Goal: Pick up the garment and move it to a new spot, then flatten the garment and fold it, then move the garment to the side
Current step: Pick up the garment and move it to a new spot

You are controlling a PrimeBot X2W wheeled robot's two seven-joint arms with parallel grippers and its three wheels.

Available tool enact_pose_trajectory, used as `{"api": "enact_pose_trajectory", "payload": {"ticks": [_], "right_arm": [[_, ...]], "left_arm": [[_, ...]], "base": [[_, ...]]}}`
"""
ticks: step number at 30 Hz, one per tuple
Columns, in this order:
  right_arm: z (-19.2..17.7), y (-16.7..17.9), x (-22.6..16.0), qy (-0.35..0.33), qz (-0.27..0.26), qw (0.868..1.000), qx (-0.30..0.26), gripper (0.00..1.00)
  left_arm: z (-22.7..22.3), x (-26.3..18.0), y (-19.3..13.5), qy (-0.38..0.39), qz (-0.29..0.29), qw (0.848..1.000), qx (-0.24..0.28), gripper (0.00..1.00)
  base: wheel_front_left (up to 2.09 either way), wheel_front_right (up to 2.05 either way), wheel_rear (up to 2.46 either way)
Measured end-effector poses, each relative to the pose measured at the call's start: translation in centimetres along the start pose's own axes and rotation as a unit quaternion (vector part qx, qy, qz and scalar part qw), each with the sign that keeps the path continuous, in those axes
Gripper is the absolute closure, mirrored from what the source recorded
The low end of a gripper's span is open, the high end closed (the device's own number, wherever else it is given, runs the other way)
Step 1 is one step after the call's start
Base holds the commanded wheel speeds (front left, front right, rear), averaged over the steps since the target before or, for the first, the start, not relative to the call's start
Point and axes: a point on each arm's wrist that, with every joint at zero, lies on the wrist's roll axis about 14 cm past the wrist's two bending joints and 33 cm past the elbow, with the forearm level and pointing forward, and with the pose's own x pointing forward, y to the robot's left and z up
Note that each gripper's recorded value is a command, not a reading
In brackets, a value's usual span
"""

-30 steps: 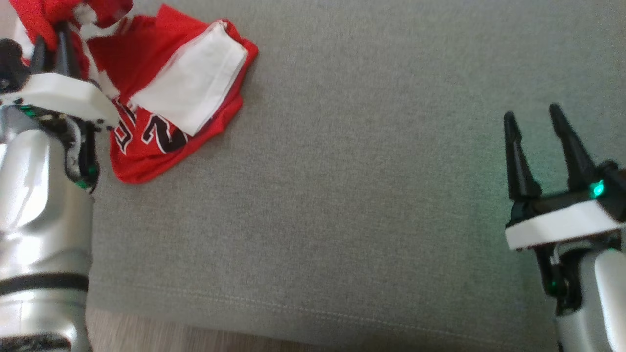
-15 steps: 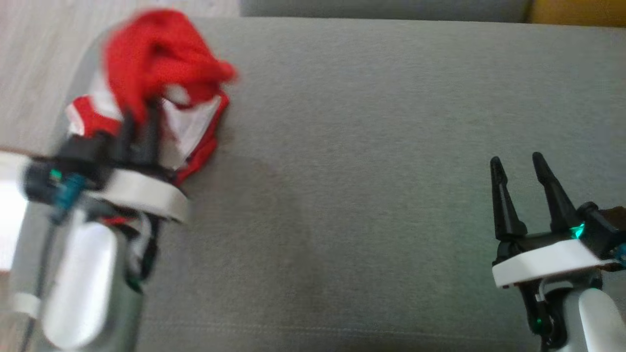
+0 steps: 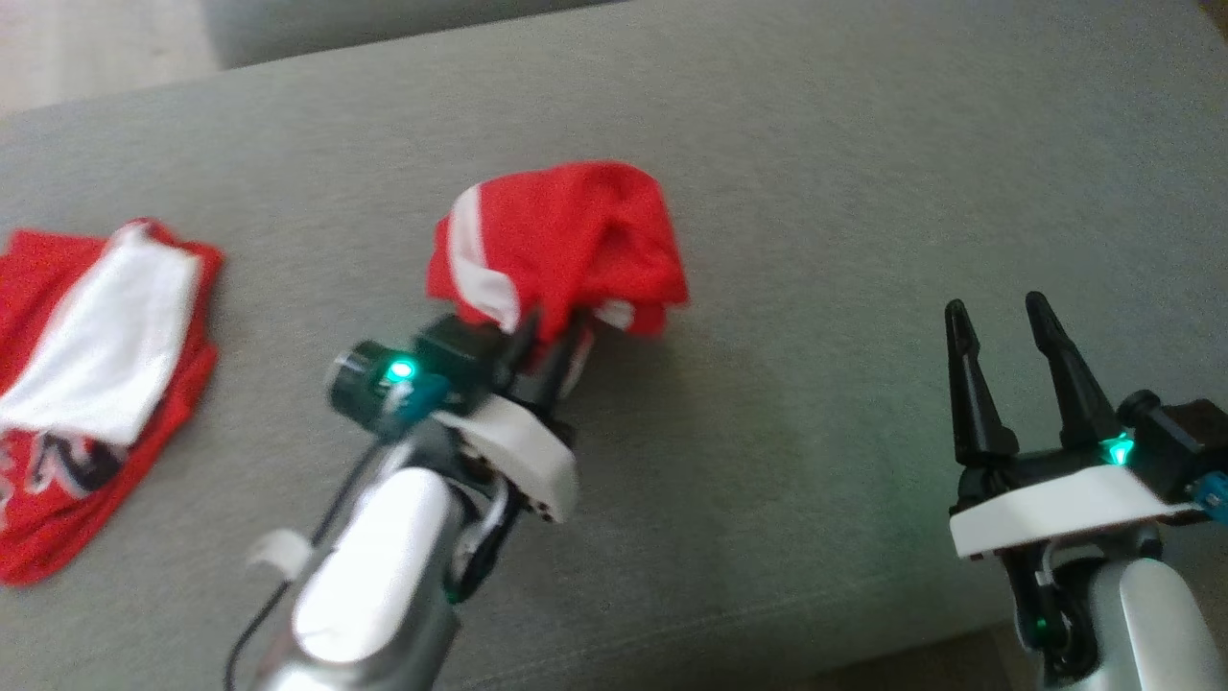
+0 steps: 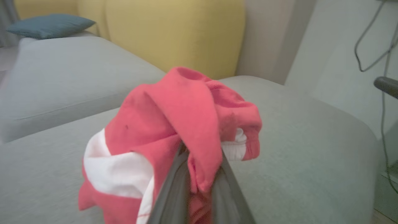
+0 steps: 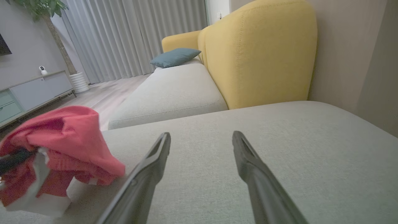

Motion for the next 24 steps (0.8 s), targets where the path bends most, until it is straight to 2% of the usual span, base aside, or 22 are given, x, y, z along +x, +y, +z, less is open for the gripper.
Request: {"api": "enact_pose_trajectory", "payload": {"ticks": [3,7,8,9,10,13,18,20,24], "right_arm": [[-0.2,-1.7,-0.8,0.003,-0.028,1.000,-0.001,0.00],[-0.6,-3.4,-1.4,0.008,-0.057,0.998,0.001,0.00],[-0.9,-3.7,-1.5,0.010,-0.063,0.998,0.004,0.00],[-1.1,-4.0,-1.6,0.012,-0.068,0.998,0.006,0.00],[-1.4,-4.2,-1.8,0.016,-0.072,0.997,0.007,0.00],[-2.0,-4.3,-1.8,0.022,-0.076,0.997,0.009,0.00],[-1.6,-3.0,-1.1,0.013,-0.054,0.998,0.012,0.00],[-1.2,-2.0,-0.6,0.007,-0.036,0.999,0.013,0.00],[-0.9,-0.4,0.1,0.003,-0.011,1.000,0.015,0.00]], "left_arm": [[-2.4,1.6,-3.9,0.029,-0.068,0.997,0.000,1.00],[-6.1,2.1,-7.3,0.074,-0.125,0.989,-0.008,1.00],[-6.9,2.1,-8.0,0.082,-0.136,0.987,-0.017,0.69],[-7.6,2.0,-8.6,0.090,-0.147,0.985,-0.019,0.13],[-8.0,2.0,-9.2,0.093,-0.154,0.983,-0.023,0.00],[-8.2,1.7,-10.9,0.085,-0.180,0.980,-0.014,0.00],[-5.2,1.5,-10.4,0.035,-0.157,0.987,0.002,0.00],[-2.6,1.5,-8.8,-0.005,-0.120,0.993,0.010,0.00],[-0.2,0.5,-4.1,-0.036,-0.034,0.999,0.018,0.00]], "base": [[0.00,0.00,0.00],[0.00,0.00,0.00],[0.00,0.00,0.00],[0.00,0.00,0.00],[0.00,0.00,0.00],[0.00,0.00,0.00],[0.00,0.00,0.00],[0.00,0.00,0.00],[0.00,0.00,0.00]]}}
